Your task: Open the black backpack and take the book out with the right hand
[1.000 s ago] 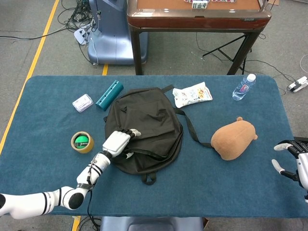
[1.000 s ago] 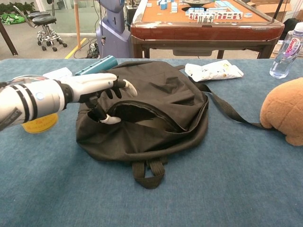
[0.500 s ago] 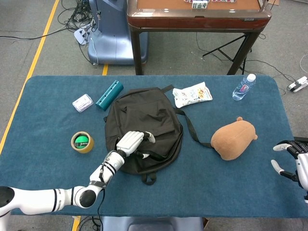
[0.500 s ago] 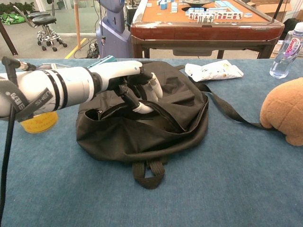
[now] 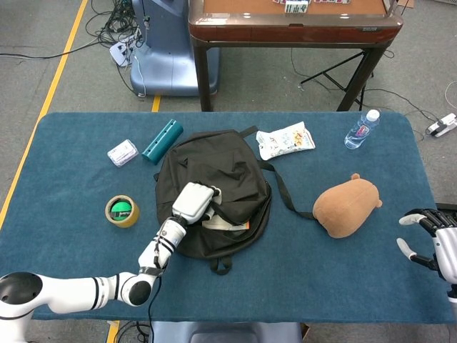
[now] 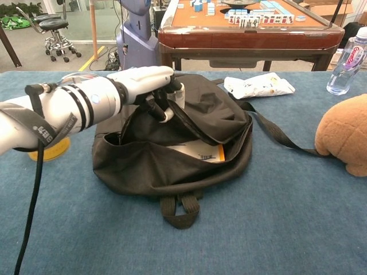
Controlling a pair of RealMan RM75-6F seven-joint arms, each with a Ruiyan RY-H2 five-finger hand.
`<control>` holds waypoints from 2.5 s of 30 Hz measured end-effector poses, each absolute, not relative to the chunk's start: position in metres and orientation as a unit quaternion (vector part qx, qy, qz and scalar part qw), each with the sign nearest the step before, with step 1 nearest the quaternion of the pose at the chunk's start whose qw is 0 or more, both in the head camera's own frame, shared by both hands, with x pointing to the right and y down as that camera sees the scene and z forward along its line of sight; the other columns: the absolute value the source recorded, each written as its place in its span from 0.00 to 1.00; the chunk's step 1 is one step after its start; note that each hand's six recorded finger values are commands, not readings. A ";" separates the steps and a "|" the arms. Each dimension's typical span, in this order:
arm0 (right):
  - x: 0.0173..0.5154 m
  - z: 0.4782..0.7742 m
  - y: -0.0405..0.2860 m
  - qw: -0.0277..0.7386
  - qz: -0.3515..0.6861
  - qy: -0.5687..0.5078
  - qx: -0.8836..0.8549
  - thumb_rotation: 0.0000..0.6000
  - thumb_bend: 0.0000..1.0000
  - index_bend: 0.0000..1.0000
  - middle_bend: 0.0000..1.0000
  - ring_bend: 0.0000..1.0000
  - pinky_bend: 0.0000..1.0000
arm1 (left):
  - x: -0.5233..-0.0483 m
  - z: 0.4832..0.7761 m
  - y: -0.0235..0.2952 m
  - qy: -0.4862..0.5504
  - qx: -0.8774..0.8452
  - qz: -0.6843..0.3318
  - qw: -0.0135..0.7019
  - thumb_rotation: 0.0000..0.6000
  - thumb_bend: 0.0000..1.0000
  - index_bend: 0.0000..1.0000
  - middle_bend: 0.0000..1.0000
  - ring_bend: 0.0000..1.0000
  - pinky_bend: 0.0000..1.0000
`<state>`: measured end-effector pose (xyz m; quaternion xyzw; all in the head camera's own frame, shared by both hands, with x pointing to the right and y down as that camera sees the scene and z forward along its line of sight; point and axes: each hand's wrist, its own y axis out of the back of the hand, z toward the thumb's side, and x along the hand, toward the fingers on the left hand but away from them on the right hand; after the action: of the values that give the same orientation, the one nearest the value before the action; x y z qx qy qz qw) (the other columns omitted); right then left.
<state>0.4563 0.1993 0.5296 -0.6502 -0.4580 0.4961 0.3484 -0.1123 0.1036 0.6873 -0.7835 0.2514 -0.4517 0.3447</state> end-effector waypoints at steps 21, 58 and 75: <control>0.289 0.582 0.175 0.337 0.357 -0.274 -0.827 1.00 0.25 0.42 0.35 0.27 0.33 | -0.158 0.639 0.048 0.426 -0.784 -0.418 0.171 1.00 0.59 0.69 0.51 0.46 0.36; 0.115 0.746 0.168 0.340 0.367 -0.215 -0.839 1.00 0.02 0.36 0.27 0.20 0.33 | -0.191 0.638 0.042 0.443 -0.763 -0.439 0.169 1.00 0.59 0.68 0.51 0.46 0.36; 0.099 0.764 0.159 0.326 0.382 -0.243 -0.830 1.00 0.00 0.33 0.25 0.19 0.33 | -0.200 0.642 0.037 0.452 -0.756 -0.446 0.159 1.00 0.59 0.67 0.51 0.46 0.36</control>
<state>0.0990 0.1588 0.7641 -0.8297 -0.2434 0.3821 0.3261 -0.2002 0.0368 0.6417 -0.7561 0.4516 -0.4461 0.1590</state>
